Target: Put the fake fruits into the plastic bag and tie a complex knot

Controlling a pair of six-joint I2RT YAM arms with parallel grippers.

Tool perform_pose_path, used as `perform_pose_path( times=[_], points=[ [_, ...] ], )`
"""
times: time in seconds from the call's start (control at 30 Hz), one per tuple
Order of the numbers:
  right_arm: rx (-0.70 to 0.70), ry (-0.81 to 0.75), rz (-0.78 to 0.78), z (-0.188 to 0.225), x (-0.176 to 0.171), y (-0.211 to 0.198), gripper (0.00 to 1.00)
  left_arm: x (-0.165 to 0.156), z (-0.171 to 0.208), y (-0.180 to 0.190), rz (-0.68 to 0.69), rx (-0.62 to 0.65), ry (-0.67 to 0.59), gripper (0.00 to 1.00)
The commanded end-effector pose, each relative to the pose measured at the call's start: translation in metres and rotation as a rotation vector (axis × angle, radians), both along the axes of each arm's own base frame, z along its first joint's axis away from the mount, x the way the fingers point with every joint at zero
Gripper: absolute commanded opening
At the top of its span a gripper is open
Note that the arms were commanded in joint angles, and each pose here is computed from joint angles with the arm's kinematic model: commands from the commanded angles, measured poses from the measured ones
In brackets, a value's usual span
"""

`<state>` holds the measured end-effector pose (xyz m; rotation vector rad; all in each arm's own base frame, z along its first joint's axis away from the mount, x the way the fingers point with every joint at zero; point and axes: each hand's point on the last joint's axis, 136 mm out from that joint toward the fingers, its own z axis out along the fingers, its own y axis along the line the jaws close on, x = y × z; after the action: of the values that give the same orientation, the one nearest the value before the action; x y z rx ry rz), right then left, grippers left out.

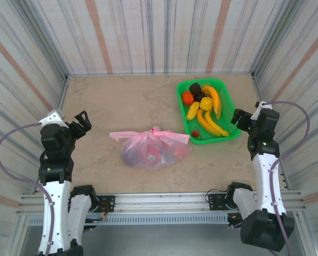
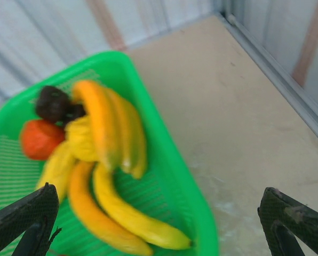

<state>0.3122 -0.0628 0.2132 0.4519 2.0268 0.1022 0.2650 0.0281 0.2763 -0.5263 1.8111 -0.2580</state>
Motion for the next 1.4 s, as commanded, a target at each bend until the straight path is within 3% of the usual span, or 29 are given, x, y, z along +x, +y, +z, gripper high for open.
perform_pose_path(
  times=[0.0,0.17,0.33,0.53,0.97,1.2,1.37],
  points=[
    [-0.026,-0.034,-0.054,-0.022,0.012,-0.023,0.99,0.003,-0.012,0.022,0.095,0.116,-0.017,0.99],
    [-0.042,0.032,-0.087,-0.068,0.026,-0.039,0.99,0.015,-0.053,0.033,0.146,0.104,0.068,0.99],
    [-0.033,-0.085,-0.091,-0.084,0.034,-0.038,0.99,0.024,-0.082,0.041,0.174,0.134,0.132,0.99],
    [-0.055,-0.085,-0.035,-0.105,0.048,-0.027,0.99,0.036,-0.097,0.041,0.144,0.179,0.168,0.99],
    [-0.2,-0.117,0.096,-0.101,0.048,0.012,0.99,0.06,-0.138,0.036,0.094,0.184,0.191,0.99],
    [-0.153,-0.243,0.12,-0.09,0.045,0.029,0.99,0.083,-0.14,0.01,-0.005,0.349,0.114,0.99],
    [-0.199,-0.198,0.168,-0.106,0.061,0.043,0.99,0.098,-0.146,-0.005,-0.076,0.439,0.092,0.99]
  ],
)
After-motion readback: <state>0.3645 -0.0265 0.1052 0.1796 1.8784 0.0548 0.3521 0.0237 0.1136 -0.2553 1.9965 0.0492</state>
